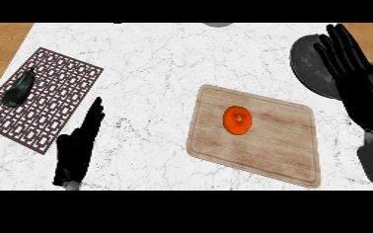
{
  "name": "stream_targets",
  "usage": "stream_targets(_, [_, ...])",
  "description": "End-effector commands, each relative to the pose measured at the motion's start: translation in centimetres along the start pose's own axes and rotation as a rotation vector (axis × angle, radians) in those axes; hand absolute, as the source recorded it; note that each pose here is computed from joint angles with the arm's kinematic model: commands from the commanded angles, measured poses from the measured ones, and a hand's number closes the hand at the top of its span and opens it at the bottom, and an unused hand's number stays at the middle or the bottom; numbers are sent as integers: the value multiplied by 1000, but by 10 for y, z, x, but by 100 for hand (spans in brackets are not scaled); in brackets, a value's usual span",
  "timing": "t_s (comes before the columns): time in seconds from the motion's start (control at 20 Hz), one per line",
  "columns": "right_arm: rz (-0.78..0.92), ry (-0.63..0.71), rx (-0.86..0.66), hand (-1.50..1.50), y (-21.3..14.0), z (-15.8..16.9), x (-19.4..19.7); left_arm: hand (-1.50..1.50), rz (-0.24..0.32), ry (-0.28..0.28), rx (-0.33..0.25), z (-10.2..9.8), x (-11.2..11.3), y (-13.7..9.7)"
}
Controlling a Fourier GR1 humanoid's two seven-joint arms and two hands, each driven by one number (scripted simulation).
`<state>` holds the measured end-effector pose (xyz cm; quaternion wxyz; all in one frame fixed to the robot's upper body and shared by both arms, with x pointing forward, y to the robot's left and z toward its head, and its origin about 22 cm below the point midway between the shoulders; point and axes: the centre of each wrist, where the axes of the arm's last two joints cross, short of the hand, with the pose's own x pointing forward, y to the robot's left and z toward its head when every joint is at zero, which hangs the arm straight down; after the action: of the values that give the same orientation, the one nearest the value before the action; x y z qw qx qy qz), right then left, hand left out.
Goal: Pick the squash from the cutting board and place it in the pan
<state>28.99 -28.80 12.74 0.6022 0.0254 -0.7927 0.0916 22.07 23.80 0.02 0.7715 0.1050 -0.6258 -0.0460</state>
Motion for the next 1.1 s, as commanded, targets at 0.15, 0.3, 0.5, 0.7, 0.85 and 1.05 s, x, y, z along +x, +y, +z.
stream_targets(0.15, [48, 382, -251, -150, -11, -7, -59, 0, -95, -158, -107, -22, 42, 5])
stream_targets(0.3, [604, 643, -203, -150, -66, 39, -74, 0, -102, -205, -151, -19, 49, 0])
stream_targets(0.5, [552, 587, -515, 150, -5, 38, -117, 0, -95, -184, -195, -26, 55, 11])
stream_targets(0.7, [513, 609, -513, -150, 54, 58, -130, 0, -78, -195, -210, -50, 64, 24])
stream_targets(0.85, [601, 760, -326, -150, 58, 60, -125, 0, -81, -170, -223, -37, 59, 25])
stream_targets(1.05, [808, 872, -251, -150, 45, 5, -92, 0, -85, -183, -233, -37, 49, 12])
